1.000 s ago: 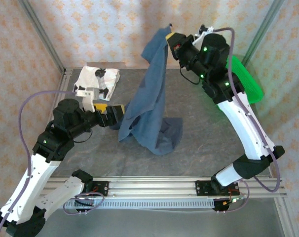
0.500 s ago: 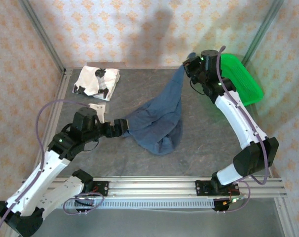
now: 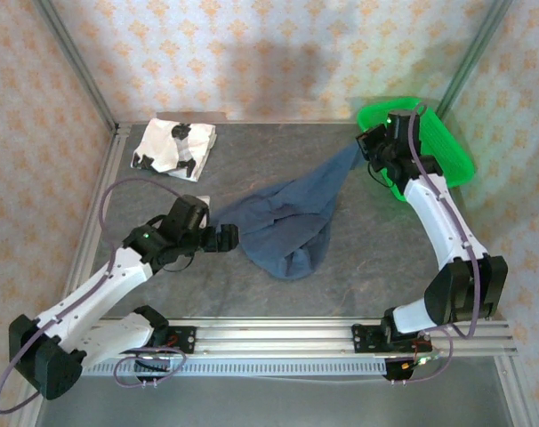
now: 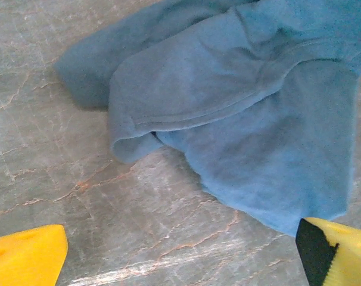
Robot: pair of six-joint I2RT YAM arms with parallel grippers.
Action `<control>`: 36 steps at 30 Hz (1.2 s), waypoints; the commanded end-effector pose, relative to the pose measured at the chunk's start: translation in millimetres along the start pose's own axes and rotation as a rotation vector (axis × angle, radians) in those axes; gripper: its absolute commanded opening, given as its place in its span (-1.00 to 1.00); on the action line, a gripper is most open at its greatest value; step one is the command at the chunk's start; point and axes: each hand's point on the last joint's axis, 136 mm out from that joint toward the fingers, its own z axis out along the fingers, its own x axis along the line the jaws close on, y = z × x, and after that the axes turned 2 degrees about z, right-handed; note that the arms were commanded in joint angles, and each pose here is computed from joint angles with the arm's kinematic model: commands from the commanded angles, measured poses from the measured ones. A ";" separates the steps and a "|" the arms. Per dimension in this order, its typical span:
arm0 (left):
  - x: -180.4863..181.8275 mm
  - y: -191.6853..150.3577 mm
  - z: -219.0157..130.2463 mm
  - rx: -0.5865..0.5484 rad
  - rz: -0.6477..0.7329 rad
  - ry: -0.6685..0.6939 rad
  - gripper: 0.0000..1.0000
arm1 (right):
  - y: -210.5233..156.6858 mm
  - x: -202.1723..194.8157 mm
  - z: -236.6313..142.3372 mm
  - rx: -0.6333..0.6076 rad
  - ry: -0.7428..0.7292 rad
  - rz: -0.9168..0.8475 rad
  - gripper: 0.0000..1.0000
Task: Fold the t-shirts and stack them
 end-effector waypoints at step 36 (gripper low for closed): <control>37.6 40.7 116.5 0.139 0.072 0.258 -0.67 | -41.3 -57.6 -38.9 0.087 -0.066 -0.033 -1.00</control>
